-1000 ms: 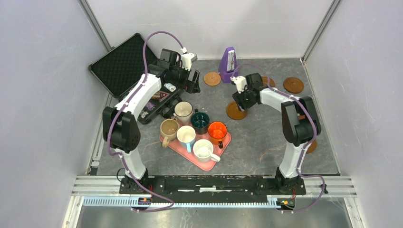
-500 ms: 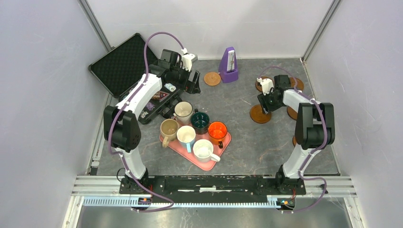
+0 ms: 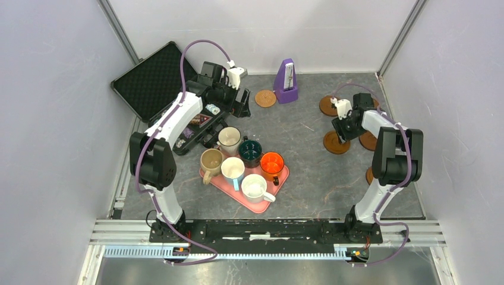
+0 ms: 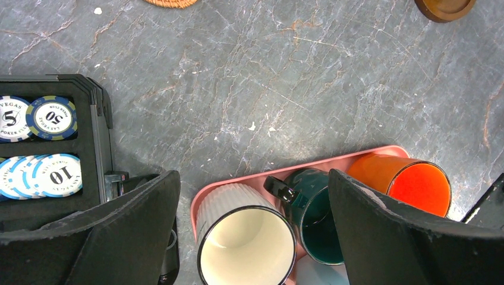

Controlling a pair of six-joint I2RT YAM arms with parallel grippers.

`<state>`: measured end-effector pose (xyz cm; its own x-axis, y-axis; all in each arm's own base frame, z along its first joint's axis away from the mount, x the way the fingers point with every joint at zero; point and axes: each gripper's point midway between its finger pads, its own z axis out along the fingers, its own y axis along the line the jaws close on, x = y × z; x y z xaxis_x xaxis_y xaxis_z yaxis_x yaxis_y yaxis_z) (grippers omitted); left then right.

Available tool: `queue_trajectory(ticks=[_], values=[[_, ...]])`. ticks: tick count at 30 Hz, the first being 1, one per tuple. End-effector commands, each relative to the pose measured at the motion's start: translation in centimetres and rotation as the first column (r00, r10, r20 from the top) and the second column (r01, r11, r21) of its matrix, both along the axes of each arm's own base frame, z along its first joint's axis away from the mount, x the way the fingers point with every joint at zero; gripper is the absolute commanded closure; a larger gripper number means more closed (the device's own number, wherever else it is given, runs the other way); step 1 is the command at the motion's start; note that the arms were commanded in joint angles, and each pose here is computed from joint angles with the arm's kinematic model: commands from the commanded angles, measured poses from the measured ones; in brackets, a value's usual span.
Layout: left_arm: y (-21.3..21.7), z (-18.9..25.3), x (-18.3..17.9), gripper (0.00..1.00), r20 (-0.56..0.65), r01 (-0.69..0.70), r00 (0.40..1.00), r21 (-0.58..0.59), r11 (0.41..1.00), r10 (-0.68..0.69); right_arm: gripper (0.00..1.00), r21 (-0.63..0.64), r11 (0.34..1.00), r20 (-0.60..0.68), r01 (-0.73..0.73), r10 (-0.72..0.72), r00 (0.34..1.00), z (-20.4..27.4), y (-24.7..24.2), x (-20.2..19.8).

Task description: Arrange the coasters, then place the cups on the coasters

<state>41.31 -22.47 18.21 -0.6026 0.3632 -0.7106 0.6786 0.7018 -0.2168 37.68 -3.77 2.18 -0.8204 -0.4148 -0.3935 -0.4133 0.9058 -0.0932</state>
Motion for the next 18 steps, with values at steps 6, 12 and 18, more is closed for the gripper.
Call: queue_trajectory(ticks=[6, 12, 18], values=[[-0.1, 0.8, 0.9, 0.00, 0.045, 0.022, 0.999, -0.005, 1.000, -0.021, 0.44, -0.032, 0.999, 0.009, 0.032, -0.032, 0.999, 0.7, -2.0, 1.2], [0.0, 0.7, 1.7, 0.00, 0.055, 0.007, 0.998, 0.011, 1.000, -0.008, 0.37, 0.022, 0.999, 0.043, 0.025, -0.026, 0.999, 1.8, -1.1, 2.2], [0.7, 0.0, 6.1, 0.00, 0.101, -0.143, 0.985, 0.056, 0.988, 0.137, 0.26, 0.119, 0.993, 0.114, 0.009, -0.023, 0.993, 4.6, 0.5, 3.9]])
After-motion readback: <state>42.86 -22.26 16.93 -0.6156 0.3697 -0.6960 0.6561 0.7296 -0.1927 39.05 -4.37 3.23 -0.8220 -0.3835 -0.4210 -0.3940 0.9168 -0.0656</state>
